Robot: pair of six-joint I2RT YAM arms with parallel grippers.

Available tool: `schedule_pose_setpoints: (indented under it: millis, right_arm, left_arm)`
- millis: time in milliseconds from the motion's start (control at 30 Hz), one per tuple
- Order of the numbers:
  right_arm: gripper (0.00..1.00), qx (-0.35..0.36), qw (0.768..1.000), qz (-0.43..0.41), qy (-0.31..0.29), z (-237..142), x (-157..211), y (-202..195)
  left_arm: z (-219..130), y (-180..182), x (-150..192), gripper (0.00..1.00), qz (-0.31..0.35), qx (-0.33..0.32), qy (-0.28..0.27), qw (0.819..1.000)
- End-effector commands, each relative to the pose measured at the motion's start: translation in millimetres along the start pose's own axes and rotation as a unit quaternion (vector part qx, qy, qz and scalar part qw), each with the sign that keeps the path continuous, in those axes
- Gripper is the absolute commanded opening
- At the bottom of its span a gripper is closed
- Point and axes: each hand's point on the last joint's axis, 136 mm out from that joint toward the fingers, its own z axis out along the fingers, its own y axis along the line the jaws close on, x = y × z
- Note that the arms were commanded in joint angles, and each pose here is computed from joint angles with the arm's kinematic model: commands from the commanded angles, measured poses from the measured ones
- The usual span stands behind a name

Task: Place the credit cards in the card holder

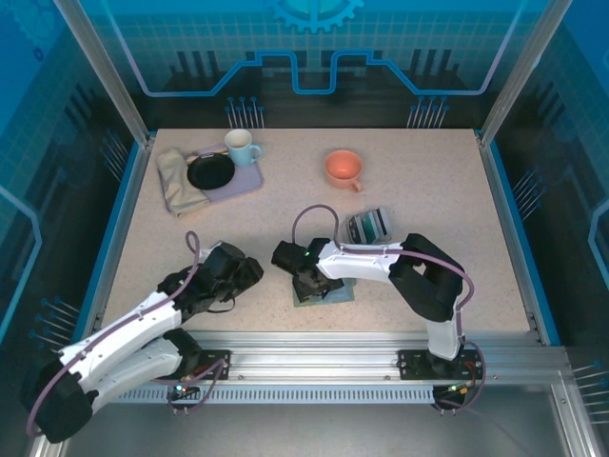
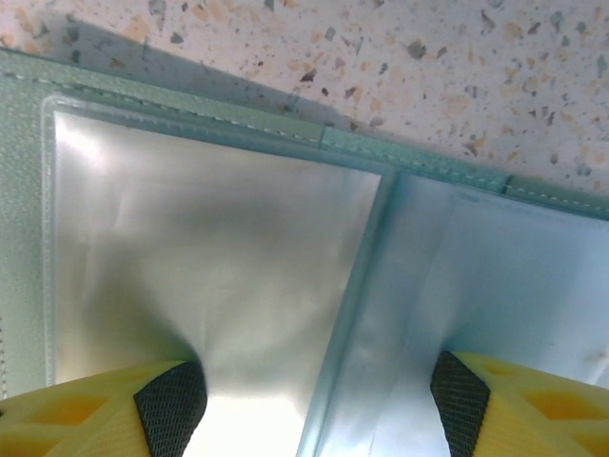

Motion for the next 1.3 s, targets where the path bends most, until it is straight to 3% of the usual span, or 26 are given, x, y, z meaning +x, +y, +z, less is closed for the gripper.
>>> schedule_pose_setpoints:
  millis: [0, 133, 333, 533, 633, 800, 1100, 1167, 1267]
  right_arm:
    - [0.73, 0.096, 0.991, -0.014, 0.090, 45, 52, -31]
    - [0.73, 0.042, 0.997, -0.016, 0.056, 13, 28, -17]
    - [0.78, -0.068, 0.997, 0.007, -0.027, -56, -14, -10]
    - [0.77, -0.129, 0.989, 0.038, -0.056, -84, -27, -26]
    - [0.69, -0.158, 0.985, 0.057, -0.051, -82, -31, -32]
    - [0.47, -0.177, 0.980, 0.071, -0.050, -83, -33, -45]
    - [0.34, -0.230, 0.966, 0.109, -0.047, -79, -32, -62]
    - [0.34, -0.225, 0.967, 0.114, -0.044, -76, -30, -65]
    - [0.34, -0.224, 0.966, 0.121, -0.041, -74, -29, -69]
  left_arm:
    - [-6, 21, -8, 0.68, -0.002, -0.041, -0.022, 0.999]
    - [-4, 8, -7, 0.68, 0.014, -0.026, -0.009, 1.000]
    - [-1, -46, -2, 0.65, 0.058, 0.061, 0.031, 0.996]
    - [7, -87, 8, 0.66, 0.086, 0.114, 0.079, 0.987]
    - [17, -101, 18, 0.68, 0.095, 0.126, 0.115, 0.981]
    - [32, -113, 36, 0.70, 0.109, 0.125, 0.158, 0.973]
    - [54, -135, 75, 0.76, 0.146, 0.128, 0.232, 0.953]
    - [61, -132, 81, 0.71, 0.147, 0.118, 0.244, 0.951]
    - [67, -125, 89, 0.50, 0.152, 0.104, 0.256, 0.949]
